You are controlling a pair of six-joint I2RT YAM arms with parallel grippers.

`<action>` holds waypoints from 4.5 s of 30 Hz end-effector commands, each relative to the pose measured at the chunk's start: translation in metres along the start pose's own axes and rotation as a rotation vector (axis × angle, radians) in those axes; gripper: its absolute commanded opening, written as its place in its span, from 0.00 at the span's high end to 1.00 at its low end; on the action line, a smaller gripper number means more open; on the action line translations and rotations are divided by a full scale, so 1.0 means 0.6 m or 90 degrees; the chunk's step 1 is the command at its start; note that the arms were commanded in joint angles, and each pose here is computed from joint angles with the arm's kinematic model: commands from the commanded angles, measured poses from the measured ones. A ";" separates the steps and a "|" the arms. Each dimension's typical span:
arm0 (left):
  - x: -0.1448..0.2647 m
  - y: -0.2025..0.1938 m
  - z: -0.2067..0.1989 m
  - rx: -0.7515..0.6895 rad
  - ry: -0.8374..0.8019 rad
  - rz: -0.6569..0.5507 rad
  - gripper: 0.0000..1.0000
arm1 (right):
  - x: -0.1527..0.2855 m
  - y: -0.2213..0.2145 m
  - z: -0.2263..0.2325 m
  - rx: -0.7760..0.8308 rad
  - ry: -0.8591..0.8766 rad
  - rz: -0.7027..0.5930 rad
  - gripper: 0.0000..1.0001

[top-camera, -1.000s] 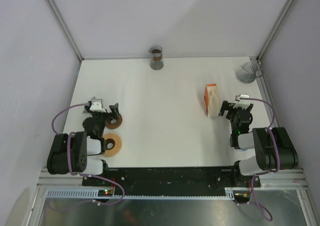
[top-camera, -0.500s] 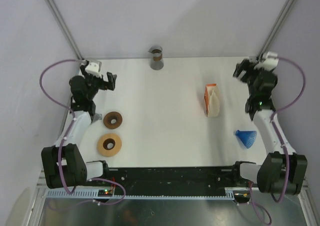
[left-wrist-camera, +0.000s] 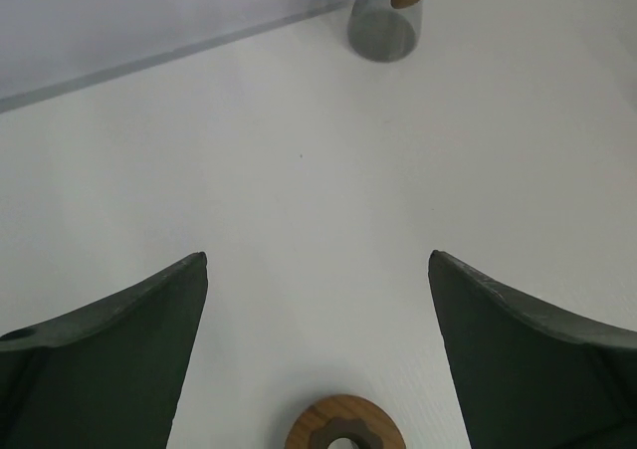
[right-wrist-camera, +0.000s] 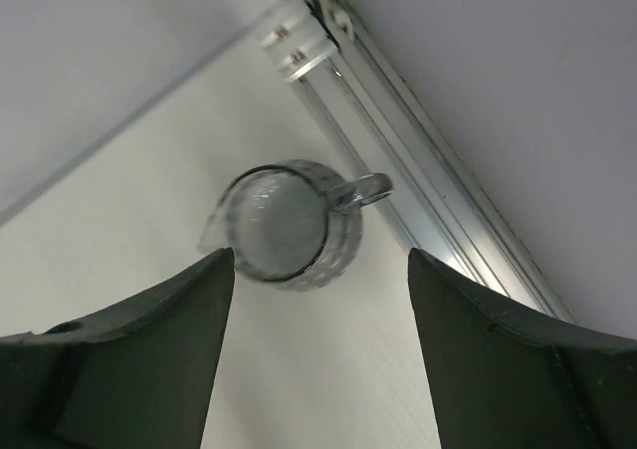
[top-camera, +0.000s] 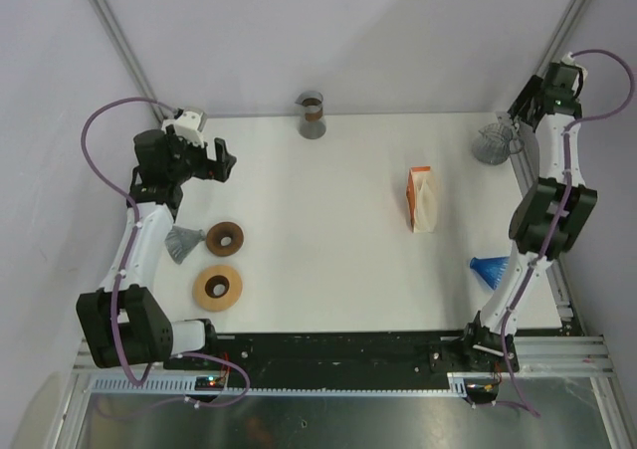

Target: Place the coffee filter in the dripper

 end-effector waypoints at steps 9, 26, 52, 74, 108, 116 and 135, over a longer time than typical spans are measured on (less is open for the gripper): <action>-0.011 0.002 0.005 0.011 -0.025 0.049 0.05 | -0.135 -0.054 -0.027 -0.019 -0.043 0.120 0.39; -0.014 -0.004 0.010 0.000 -0.019 0.064 0.05 | -0.179 -0.117 -0.038 0.000 -0.086 0.138 0.66; 0.009 0.004 -0.010 -0.012 -0.064 0.048 0.03 | 0.097 0.051 0.152 -0.014 0.102 -0.102 1.00; 0.042 -0.007 -0.042 -0.035 -0.116 0.042 0.03 | 0.470 -0.431 0.258 0.242 0.300 0.199 1.00; 0.023 -0.256 -0.041 -0.204 -0.139 0.417 0.11 | 0.482 -0.658 0.161 0.342 0.250 0.350 0.70; 0.001 -0.280 -0.033 -0.190 -0.146 0.452 0.15 | 0.510 -0.628 0.174 0.337 0.318 0.346 0.52; -0.010 -0.249 -0.052 -0.131 -0.183 0.390 0.99 | 0.547 -0.527 0.178 0.286 0.403 0.286 0.46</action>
Point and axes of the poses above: each gripper's point midway between its finger pads, its own x axis back along the fingers, its own z axis along the line the jaws close on, y = z × x, the point moved 8 cm from there along x, back along the fingers, and after that the axes turned 14 degrees about -x, right-handed, at the moved point
